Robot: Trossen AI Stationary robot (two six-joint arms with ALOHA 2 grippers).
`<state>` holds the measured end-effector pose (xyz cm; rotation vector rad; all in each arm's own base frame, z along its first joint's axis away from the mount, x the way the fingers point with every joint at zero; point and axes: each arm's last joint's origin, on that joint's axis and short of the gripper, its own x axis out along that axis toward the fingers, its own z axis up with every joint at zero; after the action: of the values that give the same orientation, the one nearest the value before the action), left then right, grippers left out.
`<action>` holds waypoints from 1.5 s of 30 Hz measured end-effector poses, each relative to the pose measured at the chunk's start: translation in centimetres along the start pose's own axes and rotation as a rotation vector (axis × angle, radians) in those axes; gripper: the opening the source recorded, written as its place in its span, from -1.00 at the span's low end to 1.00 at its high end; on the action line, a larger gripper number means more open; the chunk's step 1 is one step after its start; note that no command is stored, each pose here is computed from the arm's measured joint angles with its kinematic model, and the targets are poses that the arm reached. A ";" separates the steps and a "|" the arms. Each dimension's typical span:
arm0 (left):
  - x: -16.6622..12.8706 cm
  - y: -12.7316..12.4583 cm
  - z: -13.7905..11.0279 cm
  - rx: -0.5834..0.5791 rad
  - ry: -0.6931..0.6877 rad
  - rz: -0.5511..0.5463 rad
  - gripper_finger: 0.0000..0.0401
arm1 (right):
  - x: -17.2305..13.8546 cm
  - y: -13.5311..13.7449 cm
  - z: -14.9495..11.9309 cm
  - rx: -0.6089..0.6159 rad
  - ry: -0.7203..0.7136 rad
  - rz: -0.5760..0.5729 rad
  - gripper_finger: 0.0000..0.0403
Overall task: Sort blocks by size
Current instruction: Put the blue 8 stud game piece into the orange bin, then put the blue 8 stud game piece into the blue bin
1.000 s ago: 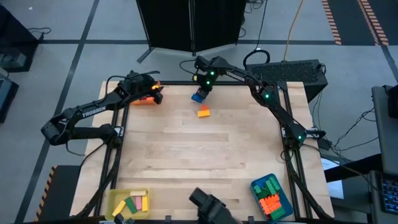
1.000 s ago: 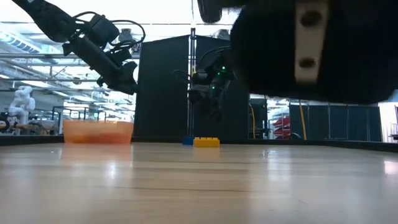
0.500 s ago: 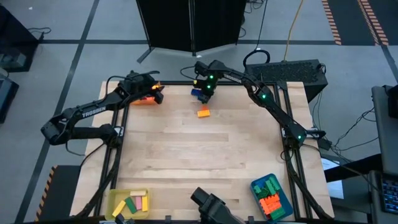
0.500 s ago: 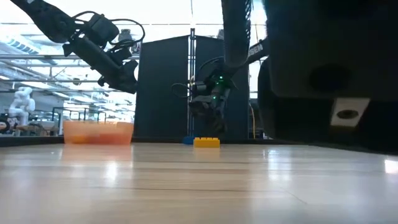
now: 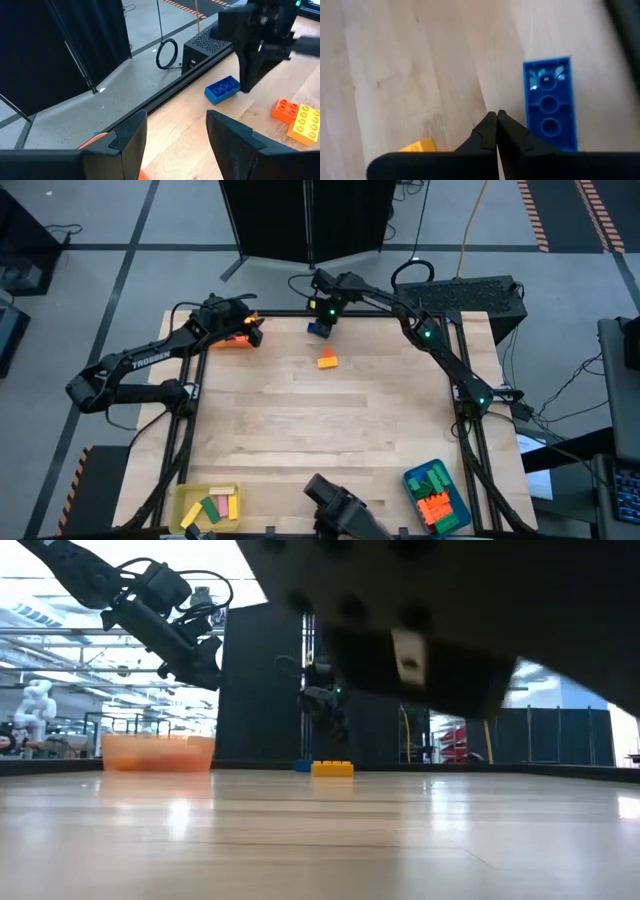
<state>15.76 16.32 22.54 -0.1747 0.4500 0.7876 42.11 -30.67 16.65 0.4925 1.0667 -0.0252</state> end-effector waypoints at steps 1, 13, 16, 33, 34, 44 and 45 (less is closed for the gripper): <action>0.0 0.0 0.0 0.000 0.000 0.000 0.03 | -0.4 0.1 0.2 -0.006 -0.014 -0.004 -1.00; 0.0 0.0 0.0 0.001 0.001 0.000 0.03 | -0.1 -0.9 0.3 -0.002 -0.029 -0.115 -1.00; 0.0 0.0 0.0 0.001 0.001 0.000 0.03 | -0.3 -1.0 0.3 0.000 -0.020 -0.139 -1.00; 0.0 0.0 -0.1 -0.006 0.013 0.000 0.03 | -1.0 -0.6 -3.0 0.108 0.325 -0.196 -1.00; 0.0 0.0 -0.1 -0.006 0.012 0.000 0.03 | -1.3 -0.3 -3.2 0.116 0.344 -0.191 -1.00; 0.0 0.0 -0.3 0.003 0.028 0.000 0.03 | -5.6 2.7 -2.0 0.033 0.268 -0.200 -0.96; 0.0 0.0 -0.3 0.013 0.027 0.000 0.03 | -5.5 2.9 -1.6 -0.006 0.231 -0.207 -0.93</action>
<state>15.68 16.24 22.31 -0.1738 0.4802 0.7828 38.84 -28.61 21.75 0.3841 1.3413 -0.1508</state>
